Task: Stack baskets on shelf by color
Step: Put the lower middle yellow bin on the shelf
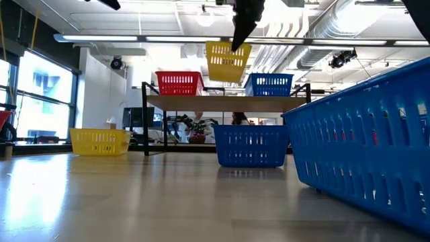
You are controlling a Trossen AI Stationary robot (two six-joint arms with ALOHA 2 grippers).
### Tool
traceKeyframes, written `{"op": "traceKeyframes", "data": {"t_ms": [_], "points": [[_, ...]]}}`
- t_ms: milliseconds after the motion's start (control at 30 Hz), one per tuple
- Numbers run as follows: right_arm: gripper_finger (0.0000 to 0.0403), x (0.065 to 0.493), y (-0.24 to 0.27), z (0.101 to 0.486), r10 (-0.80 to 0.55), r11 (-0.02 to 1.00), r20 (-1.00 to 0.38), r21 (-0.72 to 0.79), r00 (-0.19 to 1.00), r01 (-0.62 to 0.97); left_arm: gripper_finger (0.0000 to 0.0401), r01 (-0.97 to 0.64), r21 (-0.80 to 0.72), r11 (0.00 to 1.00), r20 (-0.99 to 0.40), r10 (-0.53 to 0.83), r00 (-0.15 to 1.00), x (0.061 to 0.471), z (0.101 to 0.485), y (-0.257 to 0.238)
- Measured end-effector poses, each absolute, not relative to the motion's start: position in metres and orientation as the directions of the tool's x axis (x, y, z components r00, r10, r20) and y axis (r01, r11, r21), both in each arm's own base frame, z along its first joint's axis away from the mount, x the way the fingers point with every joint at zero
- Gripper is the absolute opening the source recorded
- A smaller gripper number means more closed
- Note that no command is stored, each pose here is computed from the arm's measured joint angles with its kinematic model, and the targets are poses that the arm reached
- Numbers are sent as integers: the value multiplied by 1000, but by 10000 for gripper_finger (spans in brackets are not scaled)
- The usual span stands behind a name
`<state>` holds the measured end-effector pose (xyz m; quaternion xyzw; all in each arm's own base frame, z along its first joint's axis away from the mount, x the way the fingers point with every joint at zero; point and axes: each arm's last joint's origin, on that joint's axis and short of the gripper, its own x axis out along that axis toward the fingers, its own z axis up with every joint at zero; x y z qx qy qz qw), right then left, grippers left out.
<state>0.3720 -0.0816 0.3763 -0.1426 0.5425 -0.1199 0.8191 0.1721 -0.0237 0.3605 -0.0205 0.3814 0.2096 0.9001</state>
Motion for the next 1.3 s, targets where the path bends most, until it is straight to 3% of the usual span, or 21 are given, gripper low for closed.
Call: {"op": "traceKeyframes", "data": {"t_ms": [733, 1300], "points": [[0, 392, -97, 344, -327, 938, -891, -348, 315, -11, 147, -489, 187, 852, -696, 467, 546, 174, 360, 8], [0, 399, -104, 343, -336, 940, -867, -334, 368, 71, 147, -535, 187, 824, -696, 495, 520, 173, 361, 18]]}}
